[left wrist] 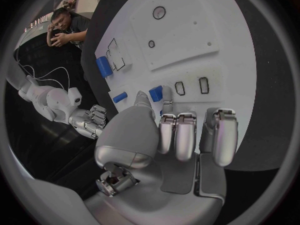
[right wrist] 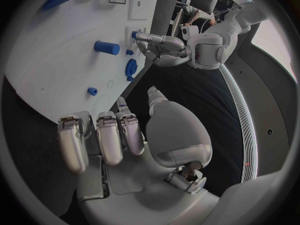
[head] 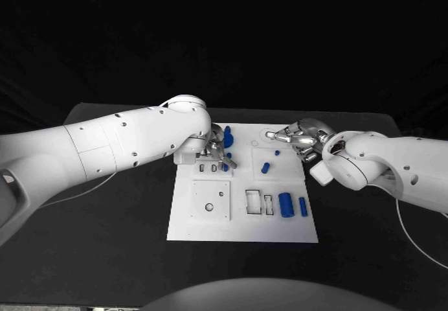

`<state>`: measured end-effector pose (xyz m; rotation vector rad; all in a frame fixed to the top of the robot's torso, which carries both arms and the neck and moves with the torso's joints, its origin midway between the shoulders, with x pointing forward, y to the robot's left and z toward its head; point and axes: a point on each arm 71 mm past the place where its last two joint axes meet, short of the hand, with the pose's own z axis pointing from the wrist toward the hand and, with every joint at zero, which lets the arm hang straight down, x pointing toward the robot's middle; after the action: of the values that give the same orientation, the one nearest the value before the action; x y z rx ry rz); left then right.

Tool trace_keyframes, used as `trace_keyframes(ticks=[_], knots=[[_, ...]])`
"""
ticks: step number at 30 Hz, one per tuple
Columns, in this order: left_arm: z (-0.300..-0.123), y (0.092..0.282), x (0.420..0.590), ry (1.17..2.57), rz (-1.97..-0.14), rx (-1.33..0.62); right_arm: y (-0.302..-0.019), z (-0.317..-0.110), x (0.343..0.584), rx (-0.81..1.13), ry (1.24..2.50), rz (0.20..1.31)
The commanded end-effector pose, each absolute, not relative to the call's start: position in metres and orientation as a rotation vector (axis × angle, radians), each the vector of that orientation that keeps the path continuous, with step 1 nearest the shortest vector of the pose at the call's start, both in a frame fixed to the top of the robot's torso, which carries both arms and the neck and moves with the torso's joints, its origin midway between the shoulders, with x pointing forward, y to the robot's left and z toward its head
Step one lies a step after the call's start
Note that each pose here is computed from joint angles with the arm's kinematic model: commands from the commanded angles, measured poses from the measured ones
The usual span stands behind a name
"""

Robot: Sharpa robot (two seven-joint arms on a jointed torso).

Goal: Assemble the parts on the task board

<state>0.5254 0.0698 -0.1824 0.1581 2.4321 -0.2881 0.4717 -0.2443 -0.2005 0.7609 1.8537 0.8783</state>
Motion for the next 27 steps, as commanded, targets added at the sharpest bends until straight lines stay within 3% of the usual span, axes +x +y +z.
trace_keyframes(ticks=[1,27], knots=[[-0.1834,0.0689,0.5238,2.459,-0.300,0.157,-0.2439,-0.2010,0.4712,0.752,1.859,0.875],[-0.1835,0.0728,0.5253,2.452,-0.291,0.131,-0.2452,-0.2012,0.4715,0.754,1.858,0.871]])
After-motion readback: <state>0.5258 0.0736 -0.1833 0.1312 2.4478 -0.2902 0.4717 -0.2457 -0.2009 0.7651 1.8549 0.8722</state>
